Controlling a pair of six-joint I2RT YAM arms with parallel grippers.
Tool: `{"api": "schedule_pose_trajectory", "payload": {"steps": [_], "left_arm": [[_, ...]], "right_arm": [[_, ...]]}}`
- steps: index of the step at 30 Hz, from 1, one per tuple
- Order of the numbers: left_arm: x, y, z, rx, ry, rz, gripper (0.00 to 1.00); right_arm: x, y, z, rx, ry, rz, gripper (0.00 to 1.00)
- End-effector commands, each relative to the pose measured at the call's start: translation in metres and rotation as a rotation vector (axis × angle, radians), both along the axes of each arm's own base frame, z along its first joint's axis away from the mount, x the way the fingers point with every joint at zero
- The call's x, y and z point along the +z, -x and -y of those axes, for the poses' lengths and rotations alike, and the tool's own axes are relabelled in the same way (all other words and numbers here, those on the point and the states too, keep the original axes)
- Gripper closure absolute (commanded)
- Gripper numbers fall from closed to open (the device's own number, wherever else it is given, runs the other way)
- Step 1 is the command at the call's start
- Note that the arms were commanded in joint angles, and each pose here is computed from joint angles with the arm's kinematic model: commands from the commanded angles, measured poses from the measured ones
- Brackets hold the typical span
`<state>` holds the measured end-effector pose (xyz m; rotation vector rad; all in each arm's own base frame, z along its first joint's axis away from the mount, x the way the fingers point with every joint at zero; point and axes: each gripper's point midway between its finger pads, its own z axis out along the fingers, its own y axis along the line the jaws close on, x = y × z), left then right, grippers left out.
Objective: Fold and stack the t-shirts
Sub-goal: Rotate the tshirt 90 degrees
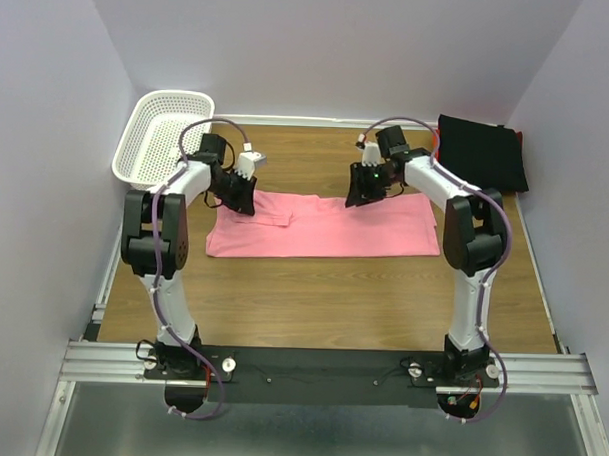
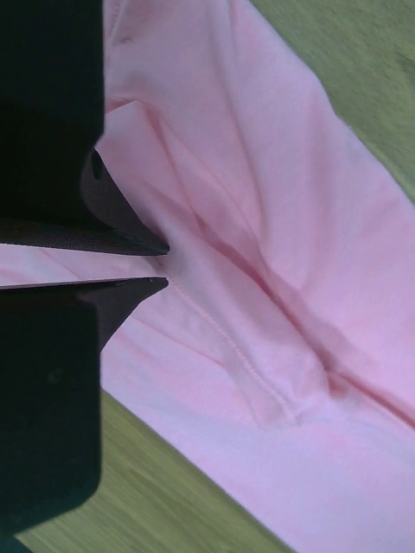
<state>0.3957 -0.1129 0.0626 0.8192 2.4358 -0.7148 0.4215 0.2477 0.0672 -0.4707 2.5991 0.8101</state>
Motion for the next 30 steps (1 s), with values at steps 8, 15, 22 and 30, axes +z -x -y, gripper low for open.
{"api": "schedule_pose_trajectory", "payload": {"steps": [8, 15, 22, 30], "left_arm": [[-0.063, -0.048, -0.019, 0.174, -0.214, -0.065, 0.76], [-0.048, -0.13, -0.003, 0.145, -0.267, 0.061, 0.75], [0.093, -0.183, 0.036, 0.121, -0.057, 0.375, 0.57], [0.069, -0.119, 0.028, 0.169, -0.058, 0.267, 0.57]], "right_arm": [[-0.066, 0.039, 0.077, 0.083, 0.333, -0.134, 0.51], [-0.063, 0.111, 0.048, 0.219, 0.219, -0.256, 0.51], [0.018, 0.099, 0.026, 0.254, 0.065, -0.086, 0.45], [-0.021, 0.086, 0.063, 0.245, 0.262, -0.1, 0.53]]}}
